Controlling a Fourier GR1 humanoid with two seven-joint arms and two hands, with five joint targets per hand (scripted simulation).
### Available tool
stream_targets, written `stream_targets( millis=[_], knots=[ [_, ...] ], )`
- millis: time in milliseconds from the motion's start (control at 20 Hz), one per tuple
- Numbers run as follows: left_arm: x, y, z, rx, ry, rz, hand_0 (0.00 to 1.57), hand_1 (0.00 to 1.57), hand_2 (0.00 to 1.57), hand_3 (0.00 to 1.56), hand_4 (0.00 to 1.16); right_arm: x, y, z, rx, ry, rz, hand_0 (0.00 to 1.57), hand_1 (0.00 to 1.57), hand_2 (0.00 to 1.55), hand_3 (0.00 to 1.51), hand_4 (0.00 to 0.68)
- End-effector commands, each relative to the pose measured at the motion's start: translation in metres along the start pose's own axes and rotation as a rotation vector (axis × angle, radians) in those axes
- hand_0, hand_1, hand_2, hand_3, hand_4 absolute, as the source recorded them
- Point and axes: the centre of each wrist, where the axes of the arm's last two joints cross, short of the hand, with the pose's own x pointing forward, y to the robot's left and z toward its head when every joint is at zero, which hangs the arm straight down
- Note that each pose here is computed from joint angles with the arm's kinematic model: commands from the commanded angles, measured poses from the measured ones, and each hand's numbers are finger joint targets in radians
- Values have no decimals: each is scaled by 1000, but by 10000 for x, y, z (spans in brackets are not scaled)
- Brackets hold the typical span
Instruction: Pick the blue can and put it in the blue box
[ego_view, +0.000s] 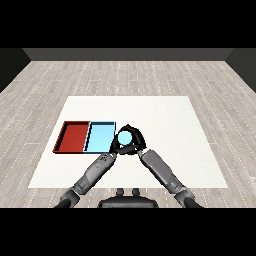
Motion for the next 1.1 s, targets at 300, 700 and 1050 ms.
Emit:
stream_targets(
  millis=[300,700,1050],
  knots=[
    [-39,-175,-52,47,9,41,701,701,745,340,651,85,38,59,10,-26,-61,1470,1470,1453,1403,584],
    [98,-63,-90,160,-153,95,1571,1571,1558,1436,884,72,-89,103,-9,75,-64,831,831,905,587,144],
    [-43,-108,-119,170,-178,119,1571,1571,1552,1468,1044,63,87,145,-18,70,-39,0,0,0,0,0]
  ],
)
